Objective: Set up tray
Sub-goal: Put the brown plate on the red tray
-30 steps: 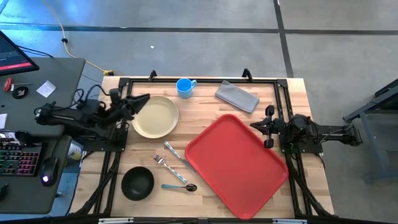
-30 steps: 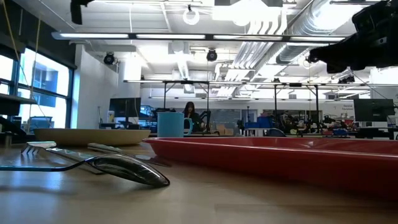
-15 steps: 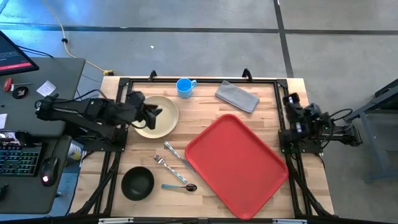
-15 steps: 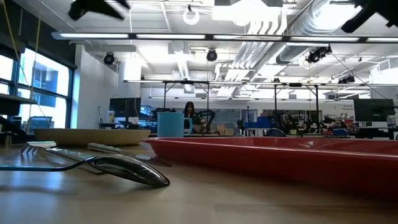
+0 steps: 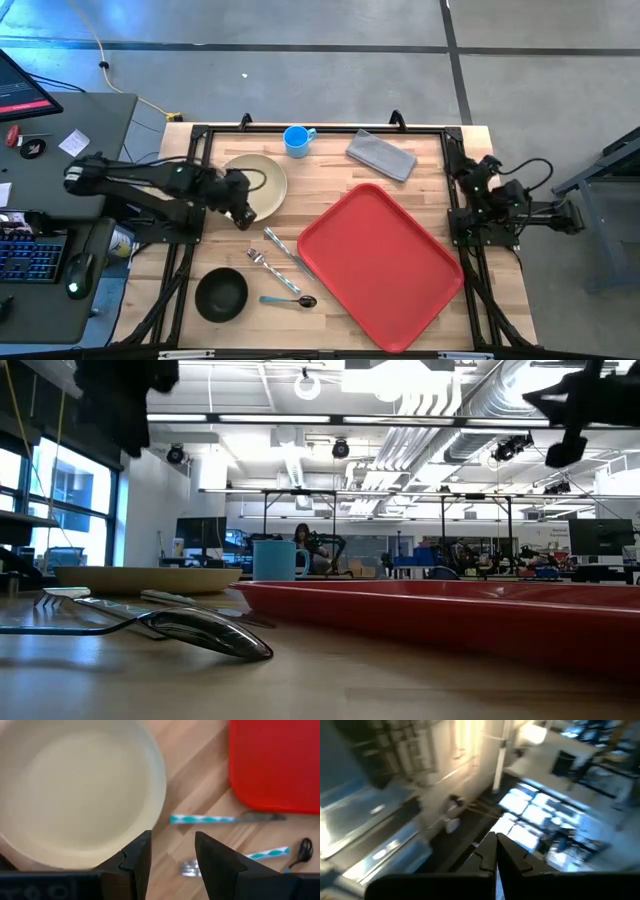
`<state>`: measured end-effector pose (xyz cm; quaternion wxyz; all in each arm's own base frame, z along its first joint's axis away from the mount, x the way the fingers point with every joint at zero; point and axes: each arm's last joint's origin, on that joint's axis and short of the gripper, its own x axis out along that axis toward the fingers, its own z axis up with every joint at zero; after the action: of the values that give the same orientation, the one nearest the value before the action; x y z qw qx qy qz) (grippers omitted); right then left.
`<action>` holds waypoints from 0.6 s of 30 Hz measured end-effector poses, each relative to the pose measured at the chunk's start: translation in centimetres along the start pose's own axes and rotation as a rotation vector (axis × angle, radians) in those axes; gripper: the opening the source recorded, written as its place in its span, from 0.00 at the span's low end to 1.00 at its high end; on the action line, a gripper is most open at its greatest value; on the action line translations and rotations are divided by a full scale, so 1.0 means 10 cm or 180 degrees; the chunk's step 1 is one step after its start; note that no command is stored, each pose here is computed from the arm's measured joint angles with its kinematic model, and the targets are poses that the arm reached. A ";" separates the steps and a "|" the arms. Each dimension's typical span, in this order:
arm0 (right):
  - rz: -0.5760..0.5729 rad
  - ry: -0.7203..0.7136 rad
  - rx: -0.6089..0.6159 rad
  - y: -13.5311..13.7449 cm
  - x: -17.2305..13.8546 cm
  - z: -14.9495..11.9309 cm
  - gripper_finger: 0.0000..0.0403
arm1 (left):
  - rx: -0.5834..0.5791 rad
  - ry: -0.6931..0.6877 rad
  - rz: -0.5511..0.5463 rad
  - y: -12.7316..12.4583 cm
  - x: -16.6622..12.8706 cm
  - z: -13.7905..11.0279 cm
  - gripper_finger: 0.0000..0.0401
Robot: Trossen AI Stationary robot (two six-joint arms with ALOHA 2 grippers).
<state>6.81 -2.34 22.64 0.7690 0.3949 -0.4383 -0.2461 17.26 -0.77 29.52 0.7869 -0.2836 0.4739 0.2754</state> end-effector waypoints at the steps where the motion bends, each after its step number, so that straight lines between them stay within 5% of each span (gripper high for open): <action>1: -0.0071 -0.0051 0.0056 -0.01 0.00 0.00 0.00 | -0.0028 0.0112 -0.0057 0.02 0.06 0.01 0.46; 11: 0.0102 0.0076 0.0266 0.01 0.00 0.00 0.00 | 0.0069 0.0329 -0.0264 0.20 0.52 0.03 0.46; 18: 0.0327 0.0234 -0.0041 0.17 0.07 0.05 0.00 | 0.0462 0.0589 -0.0299 0.30 0.72 -0.11 0.46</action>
<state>6.75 -2.11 24.58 0.7988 0.3756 -0.4279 -0.1945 17.37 1.75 22.09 0.7702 -0.2720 0.5494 0.1759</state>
